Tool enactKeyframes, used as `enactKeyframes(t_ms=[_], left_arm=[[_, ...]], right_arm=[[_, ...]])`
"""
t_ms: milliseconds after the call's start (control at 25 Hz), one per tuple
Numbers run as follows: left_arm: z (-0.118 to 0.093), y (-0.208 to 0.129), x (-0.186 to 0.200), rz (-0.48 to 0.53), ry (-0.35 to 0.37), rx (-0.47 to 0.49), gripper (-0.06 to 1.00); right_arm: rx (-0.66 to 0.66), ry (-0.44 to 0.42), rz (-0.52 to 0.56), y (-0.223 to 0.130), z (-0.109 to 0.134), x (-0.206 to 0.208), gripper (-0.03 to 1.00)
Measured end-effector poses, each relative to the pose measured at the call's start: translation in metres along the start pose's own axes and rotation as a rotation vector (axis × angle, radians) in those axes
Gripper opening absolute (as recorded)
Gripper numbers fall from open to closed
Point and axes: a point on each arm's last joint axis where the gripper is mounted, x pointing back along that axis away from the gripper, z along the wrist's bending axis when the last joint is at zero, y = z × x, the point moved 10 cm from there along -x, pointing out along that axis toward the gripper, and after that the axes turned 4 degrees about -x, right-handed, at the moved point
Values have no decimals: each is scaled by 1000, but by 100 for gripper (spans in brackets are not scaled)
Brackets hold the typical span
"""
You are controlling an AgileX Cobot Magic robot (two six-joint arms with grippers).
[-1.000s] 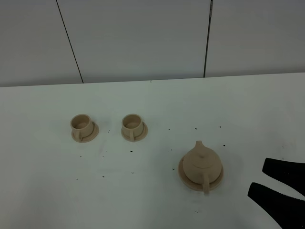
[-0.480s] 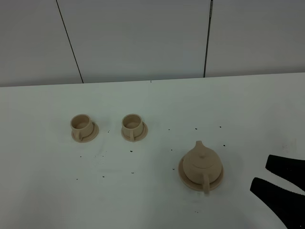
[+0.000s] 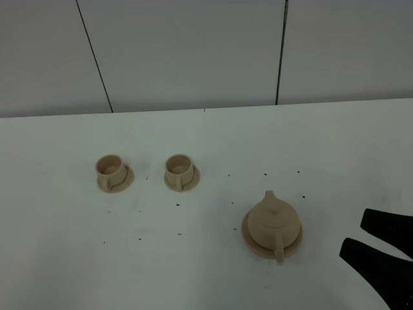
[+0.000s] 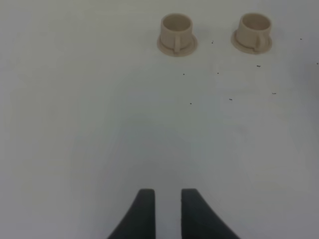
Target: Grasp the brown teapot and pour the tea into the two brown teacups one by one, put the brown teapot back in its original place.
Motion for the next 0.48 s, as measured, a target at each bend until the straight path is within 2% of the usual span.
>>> enactKeyframes(t_ms=[320,480], left_arm=[[0,0,0,0,0,0,20],[0,0,0,0,0,0,21]], right_arm=[[-159,-53,2,-1,-10,0,38],[-138,-70,19,5,-12,0,33]])
